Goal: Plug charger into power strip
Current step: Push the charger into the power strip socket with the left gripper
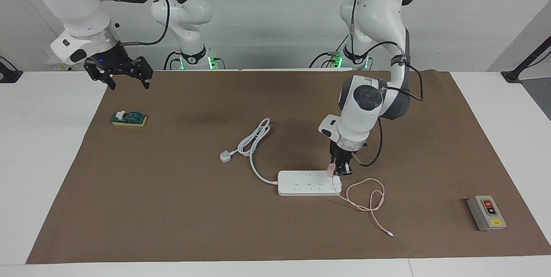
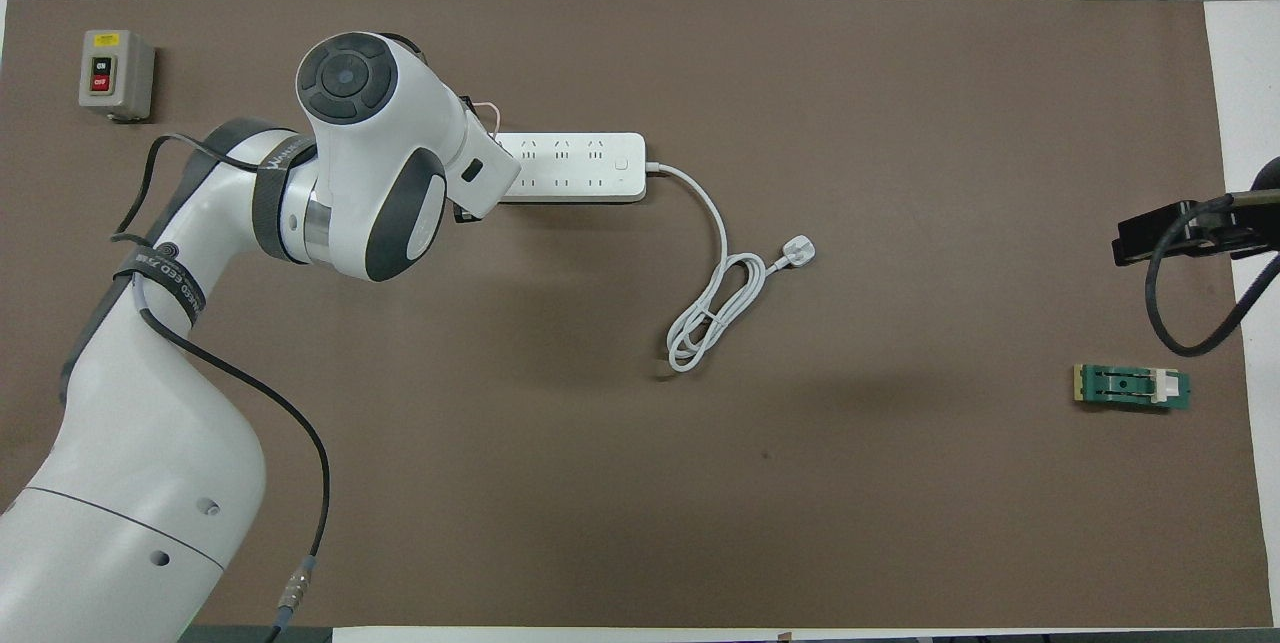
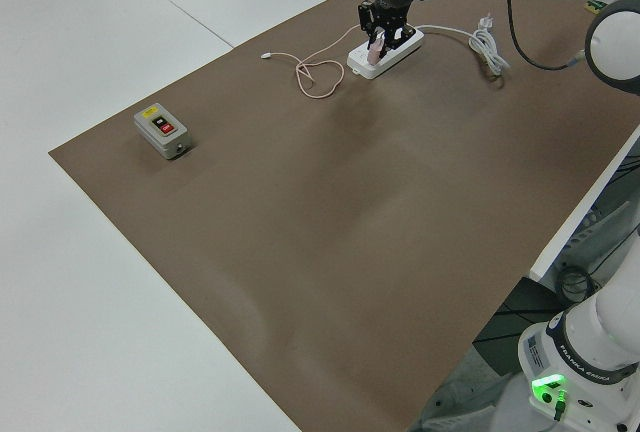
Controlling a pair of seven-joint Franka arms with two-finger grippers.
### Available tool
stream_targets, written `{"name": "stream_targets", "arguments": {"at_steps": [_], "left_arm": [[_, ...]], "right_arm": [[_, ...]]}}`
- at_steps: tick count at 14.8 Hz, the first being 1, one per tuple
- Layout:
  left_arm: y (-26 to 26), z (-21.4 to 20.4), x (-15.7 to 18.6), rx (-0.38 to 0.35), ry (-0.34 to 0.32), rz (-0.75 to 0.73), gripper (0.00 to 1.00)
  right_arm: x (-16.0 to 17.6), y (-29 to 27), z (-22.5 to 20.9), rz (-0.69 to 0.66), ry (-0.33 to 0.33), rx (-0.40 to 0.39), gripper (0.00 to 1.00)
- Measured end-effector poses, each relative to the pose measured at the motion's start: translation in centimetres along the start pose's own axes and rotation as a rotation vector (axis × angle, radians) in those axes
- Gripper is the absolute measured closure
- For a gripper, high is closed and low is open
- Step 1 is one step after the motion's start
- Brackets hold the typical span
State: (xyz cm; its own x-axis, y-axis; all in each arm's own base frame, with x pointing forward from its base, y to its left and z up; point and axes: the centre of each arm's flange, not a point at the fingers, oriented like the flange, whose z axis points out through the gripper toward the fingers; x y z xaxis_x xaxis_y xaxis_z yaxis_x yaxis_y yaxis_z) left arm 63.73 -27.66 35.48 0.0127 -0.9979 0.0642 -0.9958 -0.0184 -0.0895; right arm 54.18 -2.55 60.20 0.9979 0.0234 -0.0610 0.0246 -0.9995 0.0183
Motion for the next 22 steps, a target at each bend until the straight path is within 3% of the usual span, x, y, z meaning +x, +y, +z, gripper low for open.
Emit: {"name": "stream_targets", "arguments": {"at_steps": [11,22], "left_arm": [[-0.1,0.7,-0.2,-0.012,0.006,0.006,0.69],[-2.6,1.2,0.0,-0.136,-0.005,-0.003,0.69]], "right_arm": [[0.0,0.0,0.0,0.0,0.0,0.0,0.0],[0.0,0.0,0.0,0.0,0.0,0.0,0.0]]}}
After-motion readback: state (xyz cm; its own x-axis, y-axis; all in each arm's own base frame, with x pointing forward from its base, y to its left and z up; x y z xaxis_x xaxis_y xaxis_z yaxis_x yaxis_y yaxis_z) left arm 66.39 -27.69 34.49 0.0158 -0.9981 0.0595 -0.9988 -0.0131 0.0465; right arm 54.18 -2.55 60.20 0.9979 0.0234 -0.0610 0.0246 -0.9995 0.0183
